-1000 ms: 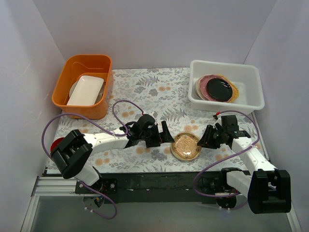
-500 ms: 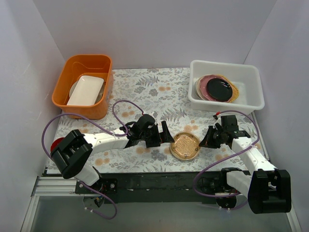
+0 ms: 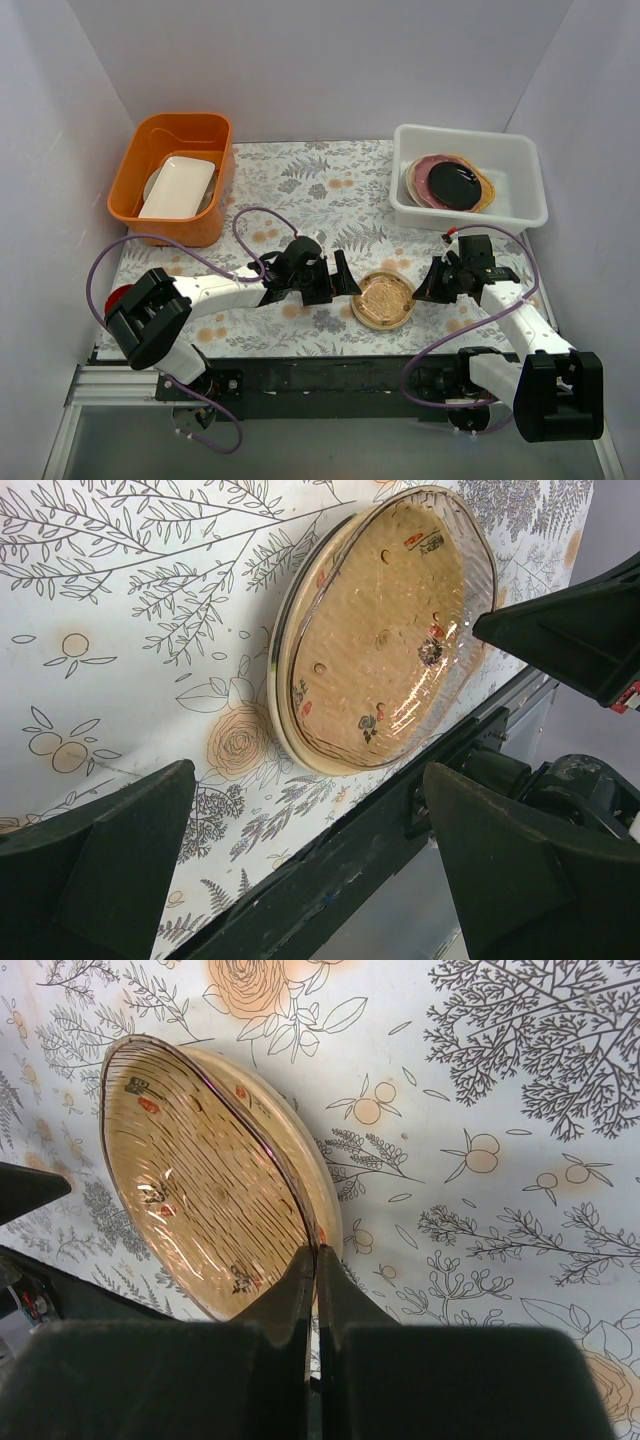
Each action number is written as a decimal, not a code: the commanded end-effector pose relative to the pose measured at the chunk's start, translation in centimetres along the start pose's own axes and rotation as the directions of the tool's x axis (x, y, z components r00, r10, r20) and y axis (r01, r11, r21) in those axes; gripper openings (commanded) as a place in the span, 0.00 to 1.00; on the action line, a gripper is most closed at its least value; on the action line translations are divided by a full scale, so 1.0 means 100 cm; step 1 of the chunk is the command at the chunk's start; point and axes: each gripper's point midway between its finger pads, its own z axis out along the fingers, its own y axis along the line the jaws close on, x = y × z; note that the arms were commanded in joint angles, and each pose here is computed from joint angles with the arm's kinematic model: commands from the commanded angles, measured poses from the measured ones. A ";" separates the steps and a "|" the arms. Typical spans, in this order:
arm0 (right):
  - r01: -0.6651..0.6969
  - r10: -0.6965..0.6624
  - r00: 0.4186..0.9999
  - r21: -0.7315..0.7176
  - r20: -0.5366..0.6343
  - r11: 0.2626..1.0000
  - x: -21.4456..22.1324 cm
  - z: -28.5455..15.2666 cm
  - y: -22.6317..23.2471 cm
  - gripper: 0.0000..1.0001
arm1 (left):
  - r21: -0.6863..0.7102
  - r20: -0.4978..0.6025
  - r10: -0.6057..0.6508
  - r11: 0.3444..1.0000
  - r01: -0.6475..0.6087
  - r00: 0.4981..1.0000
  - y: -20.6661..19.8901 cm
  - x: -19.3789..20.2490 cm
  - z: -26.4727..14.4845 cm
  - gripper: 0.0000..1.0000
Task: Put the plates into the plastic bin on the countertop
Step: Pick up the plate at the center of the board, then place the plate in the plastic bin.
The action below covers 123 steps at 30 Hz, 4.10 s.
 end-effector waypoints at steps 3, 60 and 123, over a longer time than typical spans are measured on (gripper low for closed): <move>0.031 -0.030 0.999 -0.025 0.026 0.999 -0.013 -0.004 0.010 0.01 | 0.031 0.007 0.011 0.999 -0.012 1.000 -0.008 0.001 -0.005 0.98; 0.118 -0.091 0.962 -0.093 0.256 0.989 -0.145 -0.049 0.082 0.01 | -0.083 0.067 0.145 0.987 -0.139 0.987 -0.022 -0.008 -0.012 0.98; -0.192 0.244 0.852 -0.158 0.462 0.969 -0.291 -0.090 -0.017 0.01 | -0.296 0.020 0.265 0.923 -0.247 0.964 -0.021 0.001 0.011 0.98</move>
